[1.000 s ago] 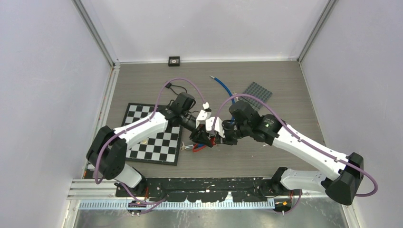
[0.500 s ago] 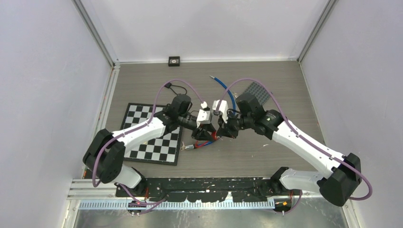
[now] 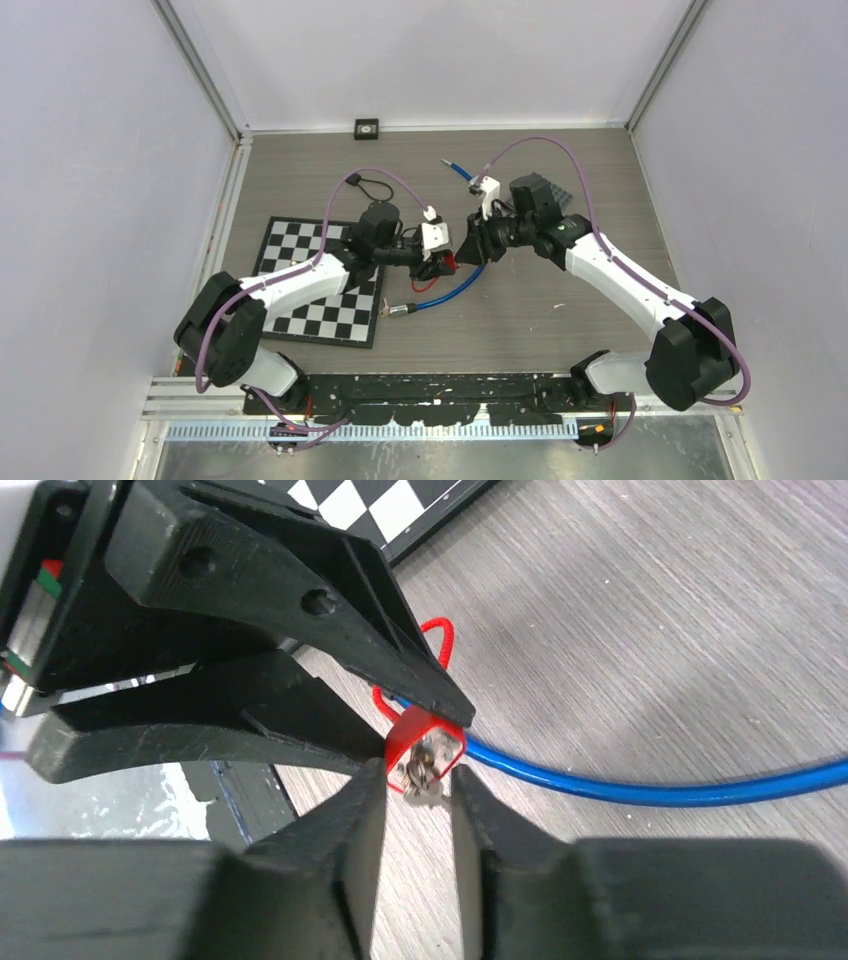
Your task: Unlock with the key
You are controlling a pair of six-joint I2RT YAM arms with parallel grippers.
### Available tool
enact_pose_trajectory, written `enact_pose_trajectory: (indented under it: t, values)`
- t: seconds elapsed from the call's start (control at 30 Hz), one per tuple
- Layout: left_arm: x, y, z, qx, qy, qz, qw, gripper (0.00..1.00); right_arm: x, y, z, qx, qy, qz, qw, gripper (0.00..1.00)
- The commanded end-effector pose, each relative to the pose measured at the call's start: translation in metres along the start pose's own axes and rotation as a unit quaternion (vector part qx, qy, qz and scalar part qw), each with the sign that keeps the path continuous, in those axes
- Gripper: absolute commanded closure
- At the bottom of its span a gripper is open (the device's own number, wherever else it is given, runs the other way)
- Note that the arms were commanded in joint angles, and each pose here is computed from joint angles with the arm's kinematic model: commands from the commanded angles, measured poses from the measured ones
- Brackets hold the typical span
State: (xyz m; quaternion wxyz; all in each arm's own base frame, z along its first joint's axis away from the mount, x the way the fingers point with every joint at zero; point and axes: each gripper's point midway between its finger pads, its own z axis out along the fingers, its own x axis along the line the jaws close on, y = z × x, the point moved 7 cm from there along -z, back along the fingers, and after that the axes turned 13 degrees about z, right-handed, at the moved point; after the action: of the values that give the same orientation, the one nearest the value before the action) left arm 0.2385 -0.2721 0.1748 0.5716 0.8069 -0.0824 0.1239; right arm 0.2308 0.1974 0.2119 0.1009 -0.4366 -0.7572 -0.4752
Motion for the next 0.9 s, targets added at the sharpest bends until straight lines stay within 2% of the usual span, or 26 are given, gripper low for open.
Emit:
enact_pose_trajectory:
  t: [0.0,0.17,0.37,0.7,0.87]
  values:
    - [0.019,0.014,-0.007,-0.008,0.061,0.047,0.997,1.00,0.006,0.018,-0.014,-0.044,0.012,0.029,0.999,0.58]
    - [0.017,0.013,-0.006,0.005,0.063,0.066,0.996,1.00,0.003,0.025,-0.012,-0.042,0.013,0.057,0.997,0.48]
    - [0.017,0.013,-0.003,0.017,0.068,0.080,0.994,1.00,-0.005,0.027,0.003,-0.016,0.022,0.094,0.995,0.44]
    - [0.017,0.015,0.002,0.036,0.086,0.098,0.991,1.00,-0.020,0.026,0.030,0.018,0.037,0.148,0.988,0.44]
    - [0.023,0.016,0.004,0.054,0.112,0.104,0.987,1.00,-0.027,0.017,0.040,0.035,0.039,0.170,0.984,0.50]
